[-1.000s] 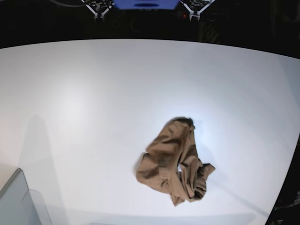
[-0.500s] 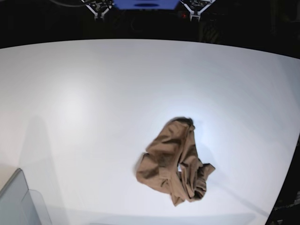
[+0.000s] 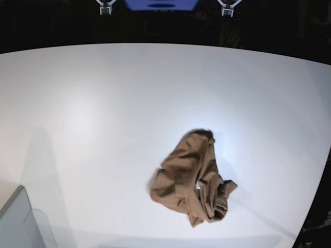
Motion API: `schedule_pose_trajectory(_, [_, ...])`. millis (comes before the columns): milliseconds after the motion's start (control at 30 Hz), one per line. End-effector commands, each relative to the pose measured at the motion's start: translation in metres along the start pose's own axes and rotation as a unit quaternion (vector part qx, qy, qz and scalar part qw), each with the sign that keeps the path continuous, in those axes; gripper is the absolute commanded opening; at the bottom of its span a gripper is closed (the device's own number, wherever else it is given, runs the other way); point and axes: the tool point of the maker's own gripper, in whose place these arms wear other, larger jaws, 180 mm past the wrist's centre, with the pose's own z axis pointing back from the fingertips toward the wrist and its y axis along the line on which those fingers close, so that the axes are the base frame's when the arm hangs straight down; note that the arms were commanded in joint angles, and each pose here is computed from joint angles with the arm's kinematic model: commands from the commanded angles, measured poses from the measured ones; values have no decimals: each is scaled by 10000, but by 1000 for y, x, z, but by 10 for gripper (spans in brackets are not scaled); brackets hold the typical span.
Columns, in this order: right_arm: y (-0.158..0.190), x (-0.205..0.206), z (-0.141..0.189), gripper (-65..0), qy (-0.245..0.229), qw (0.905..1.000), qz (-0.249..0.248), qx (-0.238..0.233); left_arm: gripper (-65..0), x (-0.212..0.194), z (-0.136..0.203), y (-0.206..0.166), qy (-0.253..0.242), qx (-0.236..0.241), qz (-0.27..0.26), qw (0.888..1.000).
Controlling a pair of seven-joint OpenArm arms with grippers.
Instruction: Layout the t-shirt on the table in an organized manner, then fold the t-shirt properly
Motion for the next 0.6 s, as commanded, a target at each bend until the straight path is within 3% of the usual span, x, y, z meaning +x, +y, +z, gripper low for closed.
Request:
schedule_pose_trajectory(0, [-12, 2, 7, -650, -185, 9998, 64, -68, -650, 5, 4, 6, -183, 52, -28, 9998])
schedule_pose_trajectory(200, [-26, 26, 56, -650, -1027, 9943, 226, -150, -650, 21, 33, 26, -773, 157, -246, 9966])
schedule_pose_trajectory(333, [-35, 52, 99, -650, -1650, 9855, 328, -217, -650, 37, 67, 34, -1285, 62, -51, 9917])
schedule_pose_trajectory(567, [-57, 113, 173, -650, -2740, 9597, 317, -538, -650, 84, 140, 34, -2260, -424, 340, 9726])
